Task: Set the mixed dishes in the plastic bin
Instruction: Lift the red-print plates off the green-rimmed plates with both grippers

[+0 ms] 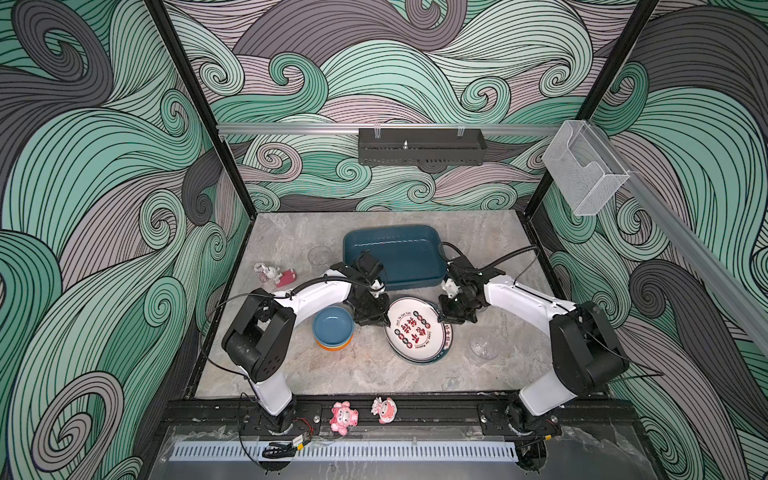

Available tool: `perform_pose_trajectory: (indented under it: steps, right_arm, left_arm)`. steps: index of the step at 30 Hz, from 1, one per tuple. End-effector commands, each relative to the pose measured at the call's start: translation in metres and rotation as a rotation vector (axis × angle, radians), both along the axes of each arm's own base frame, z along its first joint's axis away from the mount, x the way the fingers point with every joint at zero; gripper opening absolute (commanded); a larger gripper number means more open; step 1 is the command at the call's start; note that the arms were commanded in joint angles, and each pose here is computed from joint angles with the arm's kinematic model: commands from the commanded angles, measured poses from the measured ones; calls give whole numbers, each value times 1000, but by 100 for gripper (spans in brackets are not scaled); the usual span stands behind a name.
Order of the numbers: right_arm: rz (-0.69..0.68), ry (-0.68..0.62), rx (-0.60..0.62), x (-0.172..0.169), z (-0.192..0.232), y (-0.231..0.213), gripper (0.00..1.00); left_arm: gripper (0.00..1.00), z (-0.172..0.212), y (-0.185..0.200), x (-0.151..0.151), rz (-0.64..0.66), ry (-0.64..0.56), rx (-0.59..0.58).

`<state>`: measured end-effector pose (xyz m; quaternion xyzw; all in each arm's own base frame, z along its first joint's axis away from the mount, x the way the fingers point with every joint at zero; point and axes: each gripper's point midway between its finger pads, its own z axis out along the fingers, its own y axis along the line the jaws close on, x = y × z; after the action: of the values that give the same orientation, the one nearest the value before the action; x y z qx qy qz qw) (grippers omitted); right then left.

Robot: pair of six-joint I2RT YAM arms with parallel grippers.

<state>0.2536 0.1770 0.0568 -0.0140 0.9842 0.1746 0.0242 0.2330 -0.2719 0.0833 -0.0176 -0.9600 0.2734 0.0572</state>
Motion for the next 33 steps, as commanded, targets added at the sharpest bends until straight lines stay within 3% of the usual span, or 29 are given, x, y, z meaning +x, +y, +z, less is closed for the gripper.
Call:
perform_pose_trajectory:
  steps: [1, 21, 33]
  right_arm:
    - [-2, -44, 40, 2, 21, 6, 21]
    - [-81, -244, 193, 12, 104, -2, 50]
    - [-123, -289, 491, 22, 136, 23, 52]
  left_arm:
    - [0, 13, 2, 5, 13, -49, -10]
    - [0, 87, 12, 16, 103, -196, -198]
    - [0, 140, 18, 24, 178, -282, -351]
